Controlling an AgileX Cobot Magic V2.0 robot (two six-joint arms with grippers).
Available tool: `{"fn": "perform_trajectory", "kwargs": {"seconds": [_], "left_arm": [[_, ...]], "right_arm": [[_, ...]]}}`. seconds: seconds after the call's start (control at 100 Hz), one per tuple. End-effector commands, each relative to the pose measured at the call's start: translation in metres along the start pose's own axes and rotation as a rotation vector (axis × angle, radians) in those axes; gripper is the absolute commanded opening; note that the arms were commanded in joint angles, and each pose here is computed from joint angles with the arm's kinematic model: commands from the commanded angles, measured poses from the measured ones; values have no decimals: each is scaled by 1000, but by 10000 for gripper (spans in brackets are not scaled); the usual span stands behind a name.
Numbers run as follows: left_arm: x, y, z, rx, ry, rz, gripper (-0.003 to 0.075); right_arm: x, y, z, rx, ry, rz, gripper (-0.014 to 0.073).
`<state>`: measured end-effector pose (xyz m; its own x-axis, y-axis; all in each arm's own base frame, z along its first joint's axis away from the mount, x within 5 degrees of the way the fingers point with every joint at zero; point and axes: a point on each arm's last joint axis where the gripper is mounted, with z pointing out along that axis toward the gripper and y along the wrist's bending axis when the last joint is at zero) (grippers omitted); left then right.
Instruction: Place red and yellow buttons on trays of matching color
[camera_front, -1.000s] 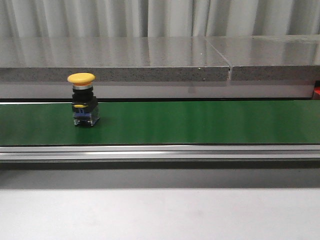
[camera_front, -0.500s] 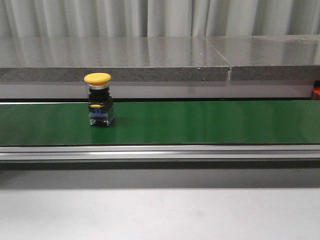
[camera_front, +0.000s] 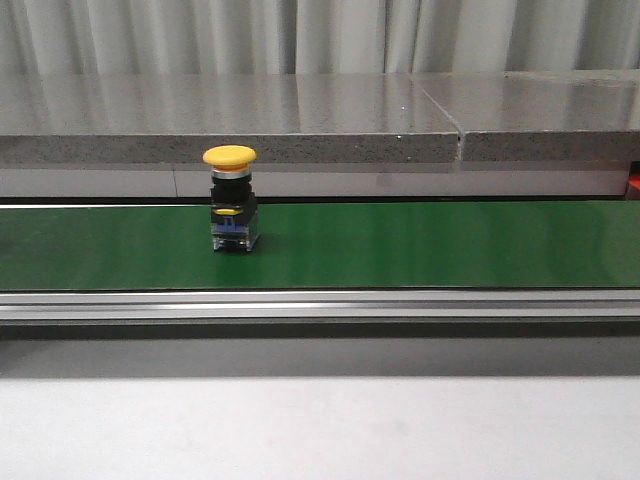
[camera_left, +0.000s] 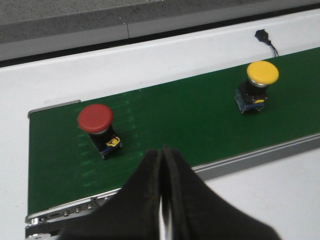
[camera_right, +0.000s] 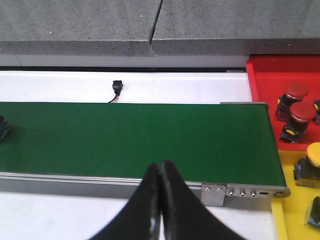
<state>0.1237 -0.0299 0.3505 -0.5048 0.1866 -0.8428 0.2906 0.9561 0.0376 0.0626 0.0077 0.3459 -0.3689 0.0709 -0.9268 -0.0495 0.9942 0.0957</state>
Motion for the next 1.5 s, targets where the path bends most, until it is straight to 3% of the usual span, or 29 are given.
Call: {"fn": "perform_trajectory", "kwargs": {"seconds": [0.0,0.22,0.59,0.68,0.85,0.95,1.49], "left_arm": [[3,-4,-17,16,-122,-27,-21],[34,-9,-38,17,-200,-28,-21],[41,-10,-47,20,-212,-24,-21],[41,-10,-47,20,-212,-24,-21],[41,-10,-47,20,-212,-24,-21],[41,-10,-47,20,-212,-24,-21],[41,-10,-47,20,-212,-24,-21]], "right_arm": [[-12,1,-3,-2,-79,-4,-67],[-11,2,11,-30,7,13,-67],[-43,29,64,-199,200,-85,-55],[-52,38,78,-225,241,-105,53],[-64,56,110,-271,328,-121,482],[-72,67,125,-293,379,-140,622],[-91,120,209,-402,533,-287,627]]}}
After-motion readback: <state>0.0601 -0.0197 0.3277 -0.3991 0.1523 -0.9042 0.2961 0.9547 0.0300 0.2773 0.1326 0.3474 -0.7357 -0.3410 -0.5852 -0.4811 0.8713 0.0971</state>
